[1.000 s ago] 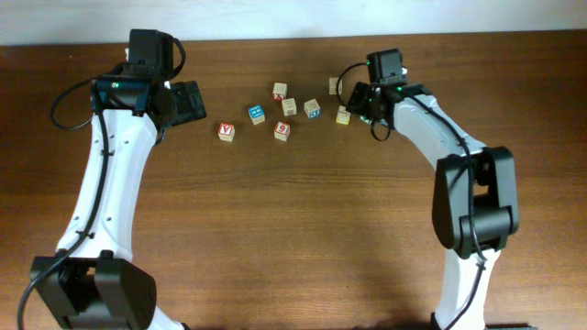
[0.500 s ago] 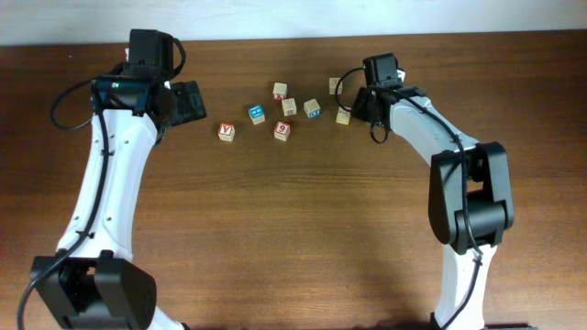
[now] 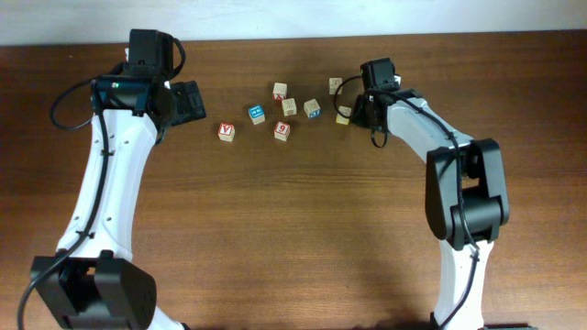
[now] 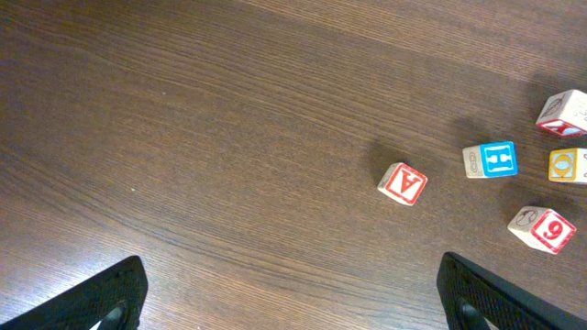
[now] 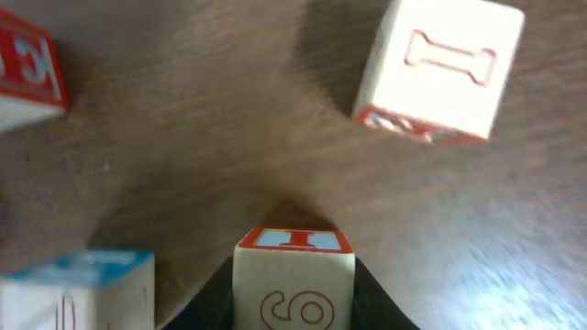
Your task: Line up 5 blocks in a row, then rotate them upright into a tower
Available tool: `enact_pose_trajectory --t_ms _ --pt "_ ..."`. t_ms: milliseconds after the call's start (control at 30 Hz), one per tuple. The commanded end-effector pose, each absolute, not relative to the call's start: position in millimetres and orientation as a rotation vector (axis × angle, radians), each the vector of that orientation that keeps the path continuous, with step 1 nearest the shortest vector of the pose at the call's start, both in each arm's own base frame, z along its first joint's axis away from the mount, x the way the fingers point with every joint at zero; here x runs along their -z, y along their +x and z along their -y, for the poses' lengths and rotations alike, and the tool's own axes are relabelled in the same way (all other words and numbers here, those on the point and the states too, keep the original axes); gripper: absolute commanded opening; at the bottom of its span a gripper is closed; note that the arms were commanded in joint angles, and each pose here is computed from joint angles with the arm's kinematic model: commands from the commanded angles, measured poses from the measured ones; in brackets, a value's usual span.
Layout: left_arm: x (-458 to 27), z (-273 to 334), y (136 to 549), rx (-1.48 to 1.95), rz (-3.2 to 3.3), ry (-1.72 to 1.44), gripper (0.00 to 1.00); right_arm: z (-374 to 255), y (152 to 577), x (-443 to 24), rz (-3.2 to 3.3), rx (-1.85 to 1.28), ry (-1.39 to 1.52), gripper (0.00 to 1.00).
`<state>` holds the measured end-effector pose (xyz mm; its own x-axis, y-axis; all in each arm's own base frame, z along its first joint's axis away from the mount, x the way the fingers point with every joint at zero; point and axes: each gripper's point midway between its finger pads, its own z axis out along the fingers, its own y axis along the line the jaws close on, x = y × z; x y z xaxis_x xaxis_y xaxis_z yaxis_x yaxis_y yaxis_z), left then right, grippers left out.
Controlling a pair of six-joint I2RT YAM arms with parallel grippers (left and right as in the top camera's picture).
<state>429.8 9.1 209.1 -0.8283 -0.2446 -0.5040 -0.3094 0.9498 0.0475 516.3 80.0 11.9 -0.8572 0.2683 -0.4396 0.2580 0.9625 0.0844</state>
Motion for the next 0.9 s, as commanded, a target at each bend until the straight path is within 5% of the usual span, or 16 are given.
enact_pose_trajectory --t_ms 0,167,400,867 --pt "-214 -11 435 -0.181 -2.569 -0.417 0.99 -88 513 -88 -2.582 -0.099 0.250 0.25" --pt "-214 -11 435 -0.181 -2.569 -0.417 0.99 -111 451 -135 -2.717 -0.301 0.149 0.25" --pt "-214 -11 435 -0.181 -2.569 -0.417 0.99 -143 375 -85 -3.006 -0.257 0.056 0.22" --pt "-214 -11 435 -0.181 -2.569 -0.417 0.99 -150 339 -20 -3.067 -0.203 0.175 0.31"
